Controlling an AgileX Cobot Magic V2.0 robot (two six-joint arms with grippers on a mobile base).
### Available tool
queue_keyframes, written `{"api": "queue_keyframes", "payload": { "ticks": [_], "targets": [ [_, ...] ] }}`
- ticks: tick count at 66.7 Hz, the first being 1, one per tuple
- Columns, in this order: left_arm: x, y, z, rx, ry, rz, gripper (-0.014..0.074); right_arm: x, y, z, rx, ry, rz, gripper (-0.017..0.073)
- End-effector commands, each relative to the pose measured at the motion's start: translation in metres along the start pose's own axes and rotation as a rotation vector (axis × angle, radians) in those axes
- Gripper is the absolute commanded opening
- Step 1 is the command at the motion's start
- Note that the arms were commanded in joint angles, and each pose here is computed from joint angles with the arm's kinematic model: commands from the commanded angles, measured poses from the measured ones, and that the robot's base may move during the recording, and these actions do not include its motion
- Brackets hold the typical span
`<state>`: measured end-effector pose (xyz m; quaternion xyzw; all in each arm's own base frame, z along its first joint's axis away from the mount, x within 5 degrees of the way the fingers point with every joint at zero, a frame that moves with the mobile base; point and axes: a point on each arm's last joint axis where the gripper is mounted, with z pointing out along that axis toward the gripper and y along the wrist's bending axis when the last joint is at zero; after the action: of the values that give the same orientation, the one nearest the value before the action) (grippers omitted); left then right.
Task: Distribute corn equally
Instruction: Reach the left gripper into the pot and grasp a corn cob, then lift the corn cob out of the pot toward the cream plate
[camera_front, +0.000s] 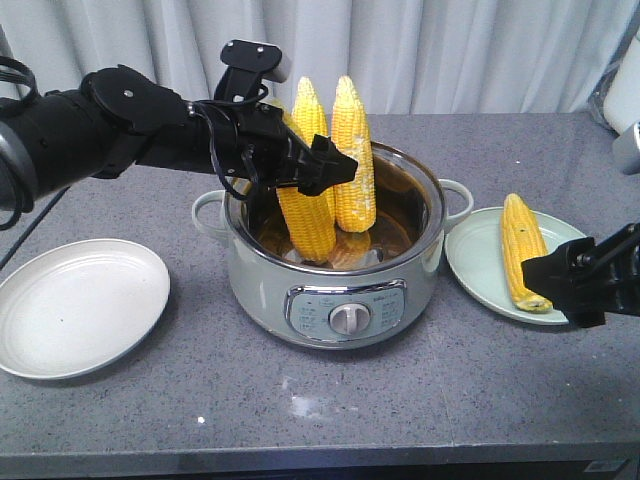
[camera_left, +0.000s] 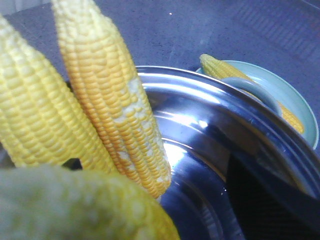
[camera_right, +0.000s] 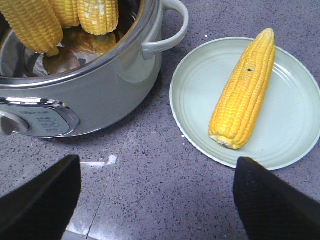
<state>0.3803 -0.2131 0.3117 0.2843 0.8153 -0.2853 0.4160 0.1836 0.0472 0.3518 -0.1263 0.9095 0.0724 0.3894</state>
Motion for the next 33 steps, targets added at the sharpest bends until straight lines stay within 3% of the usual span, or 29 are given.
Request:
{"api": "queue_keyframes", "payload": {
  "ticks": [1,18,33],
  "targets": [
    [-0.027,-0.01,-0.021,-0.01,-0.117,0.01,0.0459,-0.011,0.0,-0.009,0.007,-0.091,-0.001,0.0584],
    [-0.025,-0.012,-0.021,0.008,-0.1,0.011,0.0248,-0.011,0.0,-0.009,0.007,-0.091,-0.001,0.0584],
    [-0.036,-0.019,-0.035,0.019,-0.133,0.032,0.0232,-0.011,0.0,-0.009,0.007,-0.091,-0.001,0.0584]
  ]
}}
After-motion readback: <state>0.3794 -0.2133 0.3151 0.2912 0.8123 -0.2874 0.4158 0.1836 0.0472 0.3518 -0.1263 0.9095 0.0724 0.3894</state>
